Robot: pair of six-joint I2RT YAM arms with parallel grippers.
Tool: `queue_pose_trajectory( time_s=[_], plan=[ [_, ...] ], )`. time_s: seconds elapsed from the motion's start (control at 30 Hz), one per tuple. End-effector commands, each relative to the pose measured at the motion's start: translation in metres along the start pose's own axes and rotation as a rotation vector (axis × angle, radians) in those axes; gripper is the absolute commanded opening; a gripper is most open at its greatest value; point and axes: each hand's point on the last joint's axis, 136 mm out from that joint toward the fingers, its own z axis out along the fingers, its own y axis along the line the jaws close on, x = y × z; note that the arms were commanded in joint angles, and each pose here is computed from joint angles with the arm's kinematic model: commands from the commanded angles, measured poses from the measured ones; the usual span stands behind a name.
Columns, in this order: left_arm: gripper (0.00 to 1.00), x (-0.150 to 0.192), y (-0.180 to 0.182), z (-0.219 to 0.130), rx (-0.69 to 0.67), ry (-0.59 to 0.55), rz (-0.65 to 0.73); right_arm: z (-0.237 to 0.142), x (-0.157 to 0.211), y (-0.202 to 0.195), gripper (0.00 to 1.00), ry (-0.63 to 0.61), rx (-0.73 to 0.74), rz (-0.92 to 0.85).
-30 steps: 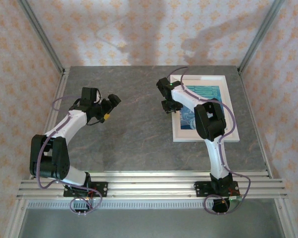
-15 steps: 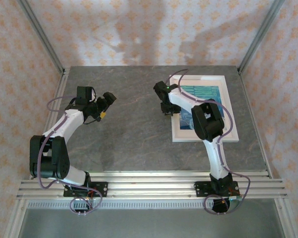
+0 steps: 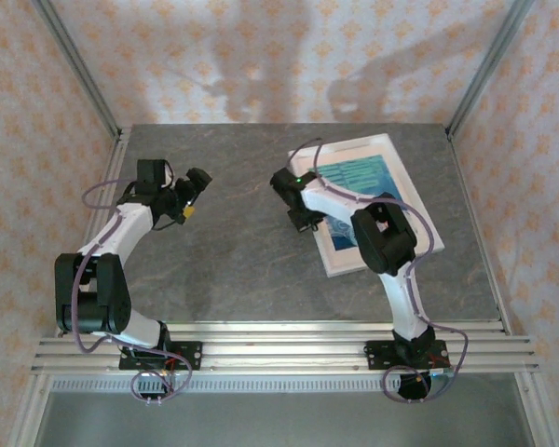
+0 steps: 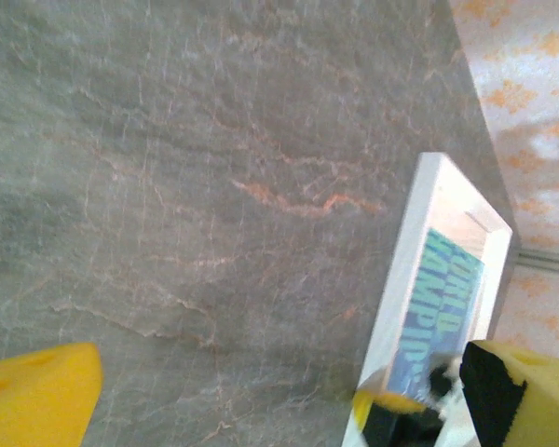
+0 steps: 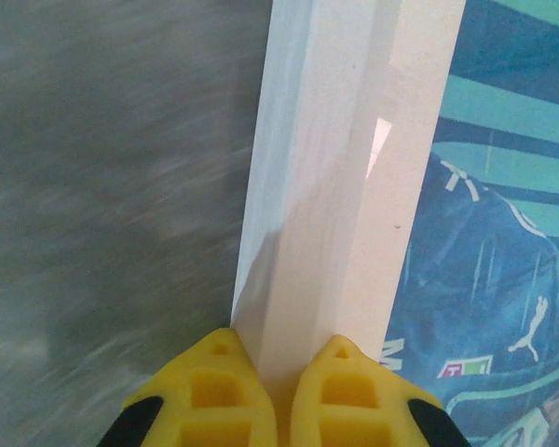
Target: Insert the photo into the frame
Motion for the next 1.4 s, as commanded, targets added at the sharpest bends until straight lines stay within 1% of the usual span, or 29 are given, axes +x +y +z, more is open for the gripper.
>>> queue_pose_trajectory(
  time_s=[0.0, 0.07, 0.13, 0.2, 0.27, 0.33, 0.37, 0.43, 0.5, 0.53, 0.57, 0.63, 0.8, 0.9, 1.0, 1.1, 1.2, 1.3, 1.37],
  plan=[
    [1.0, -0.016, -0.013, -0.006, 0.027, -0.024, 0.024, -0.009, 0.024, 0.06, 0.0, 0.028, -0.113, -0.334],
    [1.0, -0.019, -0.01, -0.006, 0.023, -0.031, 0.021, -0.017, 0.026, 0.07, 0.0, 0.015, -0.111, -0.399],
    [1.0, -0.02, -0.008, -0.006, 0.023, -0.035, 0.016, -0.025, 0.029, 0.08, 0.0, -0.01, -0.074, -0.503],
    [1.0, -0.019, -0.005, -0.003, 0.023, -0.03, 0.01, -0.028, 0.031, 0.082, 0.0, -0.034, -0.011, -0.578],
    [1.0, -0.018, -0.001, -0.001, 0.016, -0.024, 0.009, -0.03, 0.031, 0.078, 0.0, -0.045, 0.005, -0.58],
    [1.0, -0.018, 0.001, 0.001, 0.009, -0.019, 0.014, -0.036, 0.027, 0.074, 0.0, -0.071, -0.012, -0.527],
    [1.0, -0.018, 0.002, 0.003, 0.005, -0.016, 0.018, -0.04, 0.025, 0.072, 0.08, -0.092, -0.034, -0.485],
    [1.0, -0.019, 0.004, 0.007, -0.003, -0.011, 0.023, -0.05, 0.021, 0.068, 0.32, -0.124, -0.094, -0.38],
    [1.0, -0.022, 0.003, 0.011, 0.002, -0.006, 0.025, -0.061, 0.016, 0.061, 0.53, -0.137, -0.177, -0.232],
    [1.0, -0.024, 0.001, 0.013, 0.005, -0.008, 0.027, -0.066, 0.013, 0.054, 0.59, -0.143, -0.199, -0.152],
    [1.0, -0.027, 0.0, 0.015, 0.004, -0.012, 0.032, -0.071, 0.011, 0.046, 0.62, -0.146, -0.21, -0.062],
    [1.0, -0.038, -0.004, 0.02, -0.005, -0.027, 0.061, -0.074, 0.008, 0.022, 0.65, -0.136, -0.182, 0.131],
    [1.0, -0.067, -0.011, 0.047, -0.065, -0.008, 0.15, -0.067, 0.023, -0.027, 0.65, -0.053, -0.139, 0.528],
    [1.0, -0.081, -0.008, 0.07, -0.106, 0.019, 0.181, -0.063, 0.032, -0.053, 0.66, -0.063, -0.161, 0.721],
    [1.0, -0.09, -0.005, 0.088, -0.116, 0.026, 0.197, -0.053, 0.052, -0.086, 0.67, -0.052, -0.121, 0.882],
    [1.0, -0.095, -0.007, 0.1, -0.102, 0.033, 0.209, -0.041, 0.074, -0.113, 0.67, -0.028, -0.086, 1.005],
    [1.0, -0.095, -0.008, 0.111, -0.09, 0.054, 0.221, -0.032, 0.096, -0.131, 0.67, -0.022, -0.05, 1.095],
    [1.0, -0.086, -0.008, 0.121, -0.08, 0.101, 0.221, -0.02, 0.113, -0.132, 0.68, 0.001, -0.054, 1.144],
    [1.0, -0.075, -0.008, 0.127, -0.075, 0.135, 0.263, -0.011, 0.115, -0.126, 0.67, 0.007, -0.086, 1.156]
  ],
)
